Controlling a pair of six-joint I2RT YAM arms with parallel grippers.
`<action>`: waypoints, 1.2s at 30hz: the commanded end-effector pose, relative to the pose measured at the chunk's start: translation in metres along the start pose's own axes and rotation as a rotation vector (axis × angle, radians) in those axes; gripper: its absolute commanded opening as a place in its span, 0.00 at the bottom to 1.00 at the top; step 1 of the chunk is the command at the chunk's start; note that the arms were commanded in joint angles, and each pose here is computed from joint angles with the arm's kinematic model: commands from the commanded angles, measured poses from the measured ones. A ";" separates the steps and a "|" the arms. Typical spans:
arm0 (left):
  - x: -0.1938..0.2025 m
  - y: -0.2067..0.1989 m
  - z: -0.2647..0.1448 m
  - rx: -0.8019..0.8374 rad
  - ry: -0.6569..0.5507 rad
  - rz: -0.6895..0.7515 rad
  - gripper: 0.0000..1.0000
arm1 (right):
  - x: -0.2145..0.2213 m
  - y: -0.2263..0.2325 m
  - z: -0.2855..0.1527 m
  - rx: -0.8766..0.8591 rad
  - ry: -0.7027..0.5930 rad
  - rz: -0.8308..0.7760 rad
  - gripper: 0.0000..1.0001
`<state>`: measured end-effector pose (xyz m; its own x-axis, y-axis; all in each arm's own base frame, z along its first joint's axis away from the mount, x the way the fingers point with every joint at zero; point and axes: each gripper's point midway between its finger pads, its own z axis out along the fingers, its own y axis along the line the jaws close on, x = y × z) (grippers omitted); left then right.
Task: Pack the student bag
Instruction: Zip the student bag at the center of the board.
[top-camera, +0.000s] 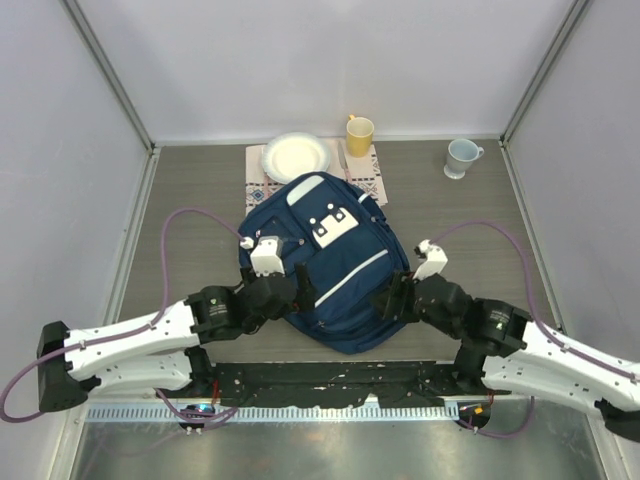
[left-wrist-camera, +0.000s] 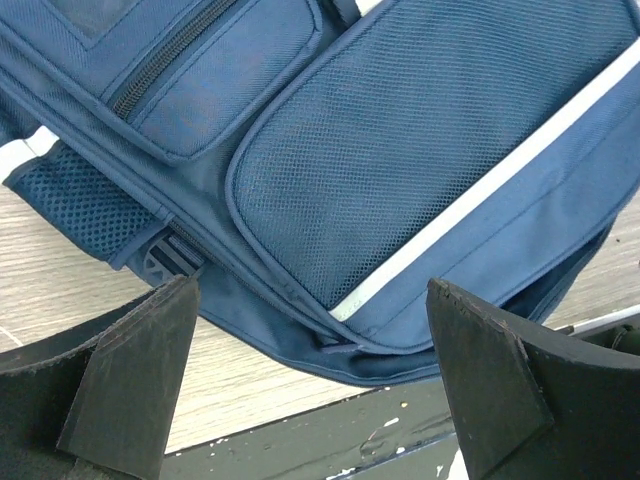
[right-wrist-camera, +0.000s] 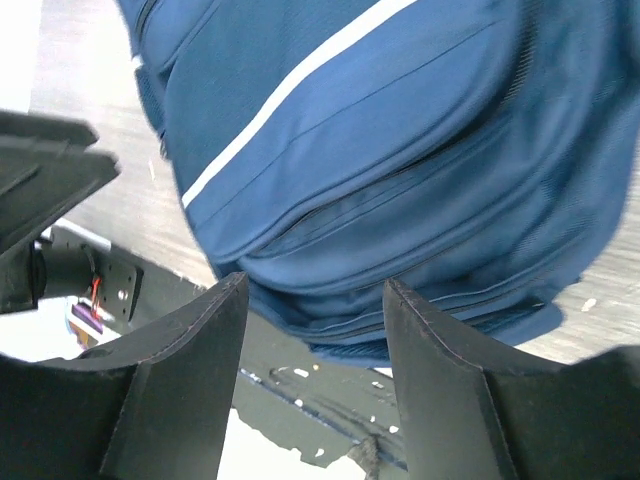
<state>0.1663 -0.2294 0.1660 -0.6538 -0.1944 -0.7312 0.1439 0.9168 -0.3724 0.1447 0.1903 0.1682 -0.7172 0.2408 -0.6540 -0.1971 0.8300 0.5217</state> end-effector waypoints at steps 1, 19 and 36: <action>-0.003 -0.013 0.007 0.036 -0.009 -0.101 1.00 | -0.007 0.034 0.010 -0.021 -0.105 0.030 0.61; 0.020 -0.018 0.041 0.130 -0.062 -0.372 0.84 | 0.065 0.104 0.031 -0.103 -0.146 0.054 0.60; 0.004 -0.032 0.049 0.169 -0.090 -0.399 0.11 | 0.085 0.091 0.050 -0.041 -0.143 0.073 0.60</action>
<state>0.1817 -0.2651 0.1109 -0.6719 -0.4794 -0.5646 -0.0165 0.7718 -0.6357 0.0923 0.3038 0.1232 -0.6609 0.2915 -0.6916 -0.2154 0.8090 0.5469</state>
